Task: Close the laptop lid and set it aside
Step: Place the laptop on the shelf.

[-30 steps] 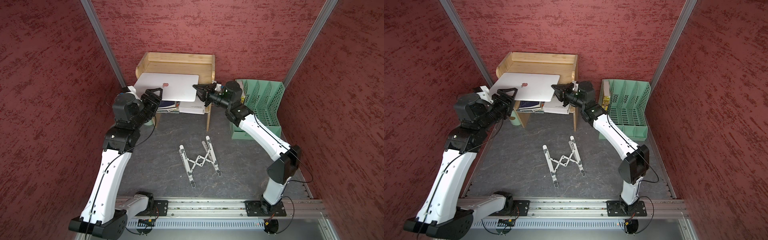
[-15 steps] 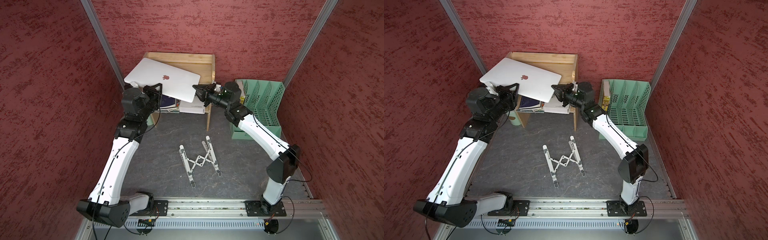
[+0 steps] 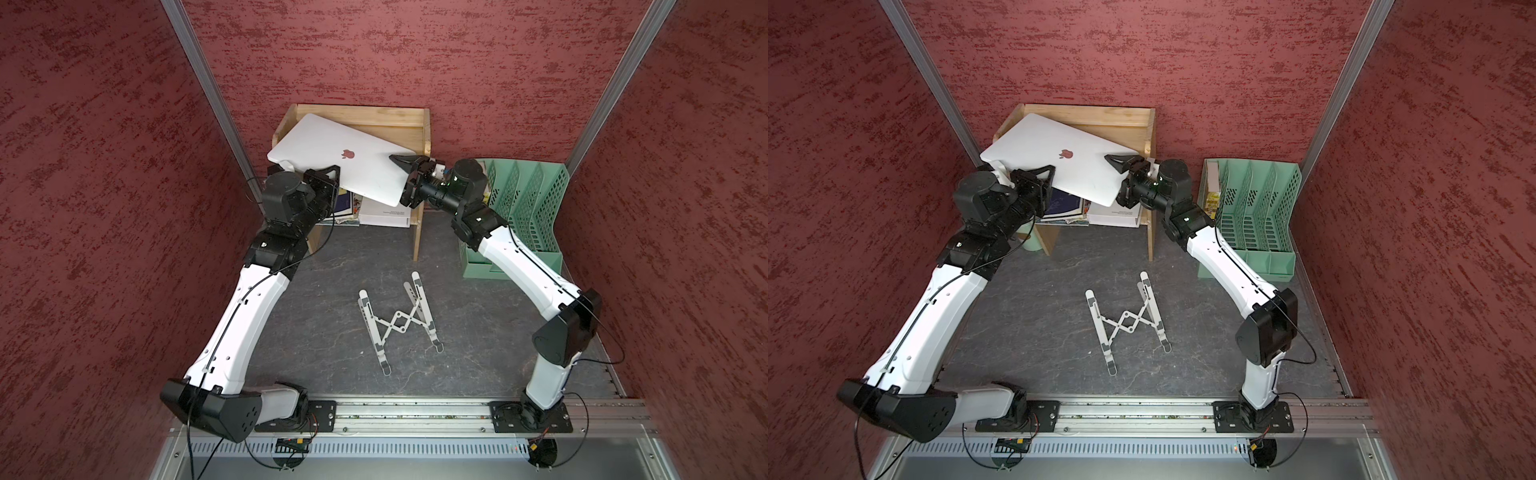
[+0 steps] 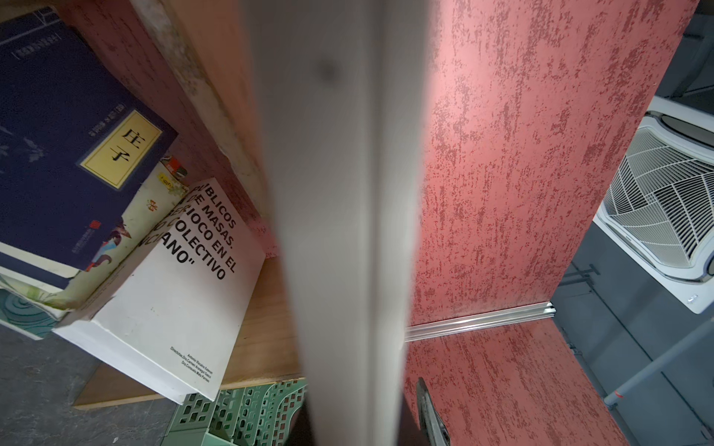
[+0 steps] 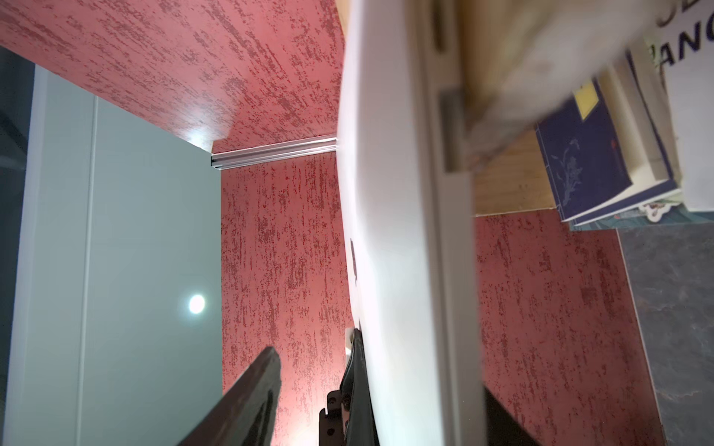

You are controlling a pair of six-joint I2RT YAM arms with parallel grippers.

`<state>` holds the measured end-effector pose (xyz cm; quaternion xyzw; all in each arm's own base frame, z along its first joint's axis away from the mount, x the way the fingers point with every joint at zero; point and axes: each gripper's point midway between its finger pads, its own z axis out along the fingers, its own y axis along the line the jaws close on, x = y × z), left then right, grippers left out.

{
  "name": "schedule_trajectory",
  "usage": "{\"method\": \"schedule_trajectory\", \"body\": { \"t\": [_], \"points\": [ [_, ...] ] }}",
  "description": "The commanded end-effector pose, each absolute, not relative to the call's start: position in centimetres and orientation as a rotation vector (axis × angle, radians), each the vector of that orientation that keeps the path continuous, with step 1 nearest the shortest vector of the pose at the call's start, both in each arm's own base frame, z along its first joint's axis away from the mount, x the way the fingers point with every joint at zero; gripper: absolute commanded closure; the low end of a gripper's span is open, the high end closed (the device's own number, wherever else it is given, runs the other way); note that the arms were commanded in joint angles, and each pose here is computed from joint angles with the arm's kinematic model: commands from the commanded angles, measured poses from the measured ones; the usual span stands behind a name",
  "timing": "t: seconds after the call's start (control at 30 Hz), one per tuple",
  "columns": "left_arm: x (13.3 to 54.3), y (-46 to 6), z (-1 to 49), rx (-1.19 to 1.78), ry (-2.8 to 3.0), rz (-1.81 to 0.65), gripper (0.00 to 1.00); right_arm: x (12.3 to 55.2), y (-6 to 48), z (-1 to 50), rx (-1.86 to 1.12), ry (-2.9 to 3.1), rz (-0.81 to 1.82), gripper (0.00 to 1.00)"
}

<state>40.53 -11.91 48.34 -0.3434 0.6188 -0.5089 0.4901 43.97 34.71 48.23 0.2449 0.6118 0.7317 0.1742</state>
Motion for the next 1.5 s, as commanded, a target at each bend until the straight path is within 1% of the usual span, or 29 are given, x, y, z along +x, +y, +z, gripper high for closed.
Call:
{"method": "schedule_trajectory", "body": {
  "t": [0.0,0.13,0.27,0.47,0.57,0.73,1.2,1.47],
  "points": [
    [39.5,-12.7,52.2,-0.730,1.394,-1.248,1.00,42.7,32.9,54.0,0.536,1.604,2.105,0.30],
    [39.3,-13.3,52.5,-0.766,1.315,-1.245,1.00,42.6,32.6,54.3,0.502,1.662,2.074,0.25],
    [39.3,-13.3,53.1,-0.816,1.224,-1.228,1.00,42.5,32.4,54.1,0.481,1.737,2.025,0.23],
    [39.7,-13.3,53.6,-0.906,1.091,-1.268,1.00,42.3,31.8,53.2,0.501,1.812,1.987,0.19],
    [39.9,-13.1,53.4,-0.948,1.040,-1.266,1.00,42.2,31.9,52.7,0.495,1.839,1.988,0.18],
    [40.1,-12.5,54.5,-0.955,0.959,-1.283,1.00,42.1,32.2,52.2,0.475,1.868,1.991,0.18],
    [42.9,-12.2,53.8,-1.025,0.925,-1.345,1.00,41.4,32.4,51.6,0.444,1.918,1.979,0.18],
    [44.3,-12.4,53.8,-1.038,0.917,-1.361,1.00,40.5,31.9,50.3,0.445,1.982,1.908,0.16]
  ]
}}
